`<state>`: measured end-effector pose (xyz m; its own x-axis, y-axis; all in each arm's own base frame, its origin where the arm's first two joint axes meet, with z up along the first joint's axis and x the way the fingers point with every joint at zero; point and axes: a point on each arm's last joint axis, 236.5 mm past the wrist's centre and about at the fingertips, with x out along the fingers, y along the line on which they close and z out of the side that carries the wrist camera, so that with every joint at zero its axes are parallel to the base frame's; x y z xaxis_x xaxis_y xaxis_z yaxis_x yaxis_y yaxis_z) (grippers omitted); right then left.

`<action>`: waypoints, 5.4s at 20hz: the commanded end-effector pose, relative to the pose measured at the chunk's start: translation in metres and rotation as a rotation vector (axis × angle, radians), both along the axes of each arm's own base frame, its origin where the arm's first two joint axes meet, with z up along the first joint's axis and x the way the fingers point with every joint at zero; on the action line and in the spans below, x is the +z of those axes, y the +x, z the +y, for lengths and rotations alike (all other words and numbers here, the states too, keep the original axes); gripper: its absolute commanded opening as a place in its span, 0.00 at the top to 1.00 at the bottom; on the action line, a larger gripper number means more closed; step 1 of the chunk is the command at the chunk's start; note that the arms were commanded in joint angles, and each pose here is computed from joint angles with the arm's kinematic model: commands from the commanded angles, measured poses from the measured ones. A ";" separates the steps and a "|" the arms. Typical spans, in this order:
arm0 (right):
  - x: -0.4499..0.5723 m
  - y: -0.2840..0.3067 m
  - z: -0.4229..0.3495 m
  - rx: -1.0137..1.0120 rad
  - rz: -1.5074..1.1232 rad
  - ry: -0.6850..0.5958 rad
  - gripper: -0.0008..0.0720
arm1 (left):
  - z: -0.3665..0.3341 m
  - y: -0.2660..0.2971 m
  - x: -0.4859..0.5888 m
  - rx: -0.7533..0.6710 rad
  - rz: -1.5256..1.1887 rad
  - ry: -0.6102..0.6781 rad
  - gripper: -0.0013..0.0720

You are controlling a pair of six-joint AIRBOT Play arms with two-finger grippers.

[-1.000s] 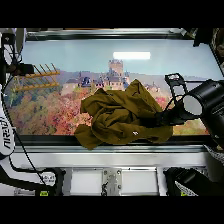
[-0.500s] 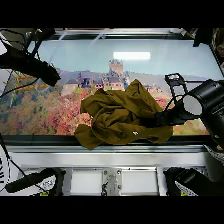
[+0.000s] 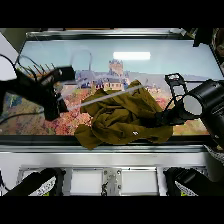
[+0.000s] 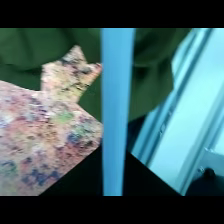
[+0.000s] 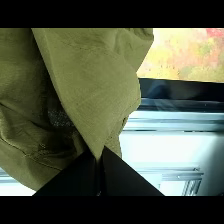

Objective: Fold the clothes and pants, and hang the long-sleeved shirts on hangers.

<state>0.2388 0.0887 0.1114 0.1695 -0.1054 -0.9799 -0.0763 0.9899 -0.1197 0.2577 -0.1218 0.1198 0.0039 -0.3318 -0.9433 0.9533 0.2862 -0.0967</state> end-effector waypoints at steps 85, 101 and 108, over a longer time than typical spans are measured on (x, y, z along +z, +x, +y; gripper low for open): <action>0.079 0.045 0.013 0.857 -0.324 0.849 0.08 | -0.111 -0.011 -0.132 -0.280 0.181 -0.337 0.96; 0.003 0.046 0.006 0.965 -0.625 1.173 0.08 | -0.111 -0.011 -0.132 -0.280 0.181 -0.337 0.96; -0.002 0.042 0.030 1.008 -0.568 1.249 0.08 | -0.111 -0.011 -0.132 -0.279 0.179 -0.337 0.96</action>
<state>0.2825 0.1072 0.1107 0.0557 0.9796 -0.1931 -0.9102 0.1293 0.3935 0.2465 -0.2325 -0.0122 -0.2827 -0.5850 -0.7602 0.9489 -0.0549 -0.3106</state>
